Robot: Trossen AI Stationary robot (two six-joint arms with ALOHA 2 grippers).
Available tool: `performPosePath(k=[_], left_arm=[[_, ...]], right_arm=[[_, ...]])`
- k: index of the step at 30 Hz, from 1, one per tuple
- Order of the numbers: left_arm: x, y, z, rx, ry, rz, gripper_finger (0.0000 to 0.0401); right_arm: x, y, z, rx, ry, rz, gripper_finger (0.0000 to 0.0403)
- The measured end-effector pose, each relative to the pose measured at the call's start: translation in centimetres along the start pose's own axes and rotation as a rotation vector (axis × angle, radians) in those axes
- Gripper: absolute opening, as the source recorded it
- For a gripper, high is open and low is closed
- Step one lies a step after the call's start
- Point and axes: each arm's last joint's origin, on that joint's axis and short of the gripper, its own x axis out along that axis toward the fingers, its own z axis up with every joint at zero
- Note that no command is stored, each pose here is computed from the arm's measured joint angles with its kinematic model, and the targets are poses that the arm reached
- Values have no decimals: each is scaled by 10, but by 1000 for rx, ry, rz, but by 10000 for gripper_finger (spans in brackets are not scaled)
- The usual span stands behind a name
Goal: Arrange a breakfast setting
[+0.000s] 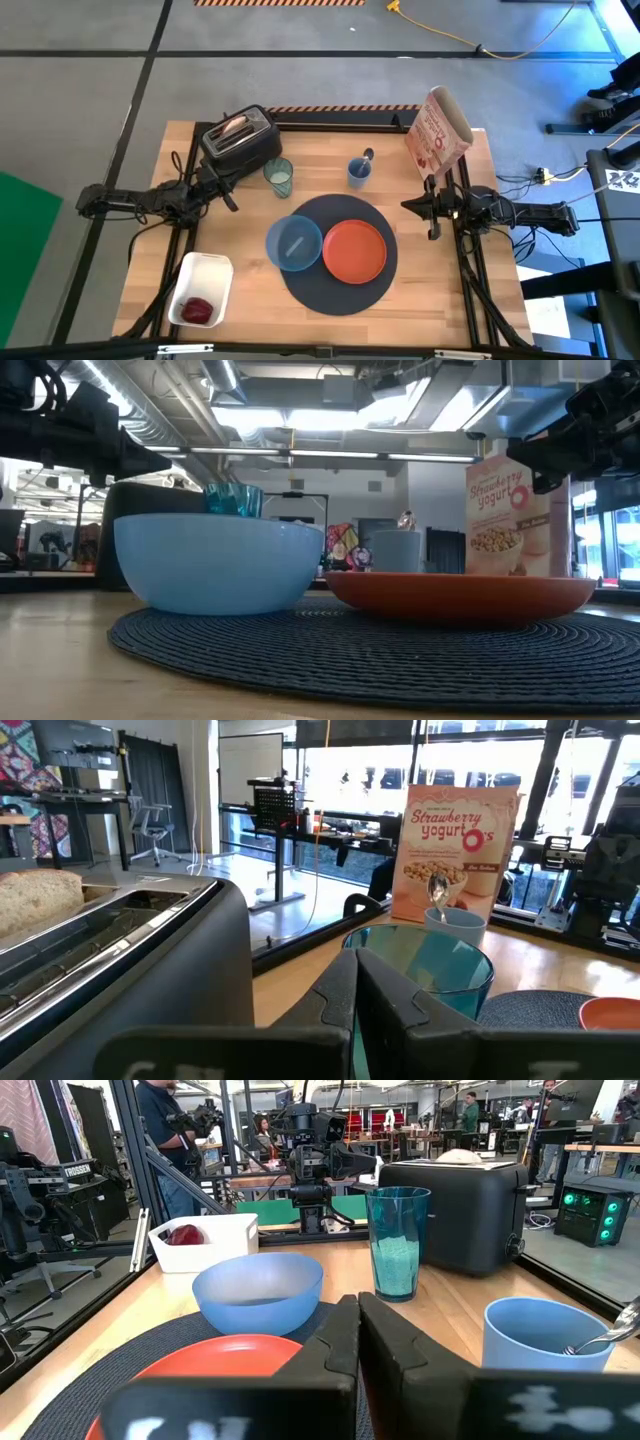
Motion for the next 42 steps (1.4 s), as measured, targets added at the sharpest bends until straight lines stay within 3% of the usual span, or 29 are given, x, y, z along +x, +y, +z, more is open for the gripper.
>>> performPosePath(k=[27,33,37,42], left_arm=[[0,0,0,-2,-2,0,4],[0,0,0,-3,-3,0,4],[0,0,0,-20,-2,0,4],[0,0,0,-40,-2,0,4]], right_arm=[[0,0,0,0,-2,0,1],[0,0,9,1,-92,0,1],[-1,0,12,83,-129,1,1],[-1,0,15,100,-155,-11,1]])
